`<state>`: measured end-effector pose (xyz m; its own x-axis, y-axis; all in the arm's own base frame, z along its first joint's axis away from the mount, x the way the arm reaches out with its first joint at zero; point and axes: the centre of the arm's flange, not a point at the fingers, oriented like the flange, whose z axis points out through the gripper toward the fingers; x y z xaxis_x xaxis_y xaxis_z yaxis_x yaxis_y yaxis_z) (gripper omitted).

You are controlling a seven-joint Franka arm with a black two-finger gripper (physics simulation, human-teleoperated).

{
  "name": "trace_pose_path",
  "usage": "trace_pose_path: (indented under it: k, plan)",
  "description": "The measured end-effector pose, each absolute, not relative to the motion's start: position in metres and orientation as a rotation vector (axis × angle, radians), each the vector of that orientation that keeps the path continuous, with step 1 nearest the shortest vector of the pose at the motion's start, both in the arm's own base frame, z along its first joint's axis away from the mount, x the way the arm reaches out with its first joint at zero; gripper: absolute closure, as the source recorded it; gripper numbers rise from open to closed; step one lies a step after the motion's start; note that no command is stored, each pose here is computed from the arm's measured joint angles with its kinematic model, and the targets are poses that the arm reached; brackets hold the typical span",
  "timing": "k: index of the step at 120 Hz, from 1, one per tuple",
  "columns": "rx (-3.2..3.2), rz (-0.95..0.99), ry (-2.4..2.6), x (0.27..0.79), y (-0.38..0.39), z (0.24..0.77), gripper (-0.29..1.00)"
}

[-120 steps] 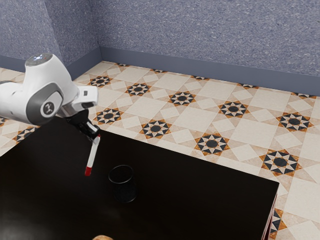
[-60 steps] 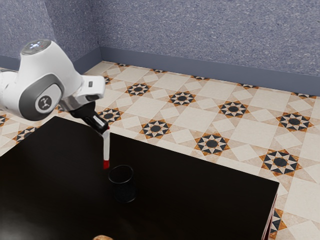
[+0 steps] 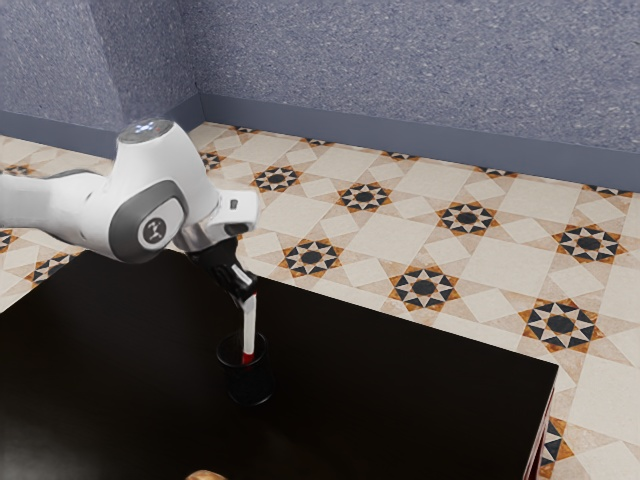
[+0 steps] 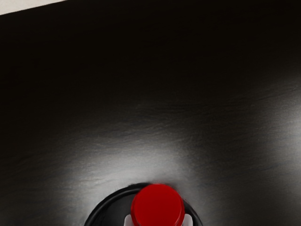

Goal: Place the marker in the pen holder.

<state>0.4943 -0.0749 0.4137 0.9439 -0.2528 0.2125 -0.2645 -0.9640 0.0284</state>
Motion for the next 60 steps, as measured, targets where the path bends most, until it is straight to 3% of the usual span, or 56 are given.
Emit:
trace_pose_path:
  k: [4, 30, 36, 51, 60]
  plan:
    - [3.043, 0.312, -0.397, 0.496, -0.074, 0.407, 0.76]
    - [3.034, 0.325, -0.368, 0.503, -0.067, 0.405, 0.32]
    - [3.027, 0.37, -0.344, 0.52, -0.058, 0.439, 0.25]
    - [3.059, 0.477, -0.425, 0.553, -0.052, 0.587, 0.14]
    - [3.099, 0.401, -0.499, 0.543, -0.058, 0.623, 0.1]
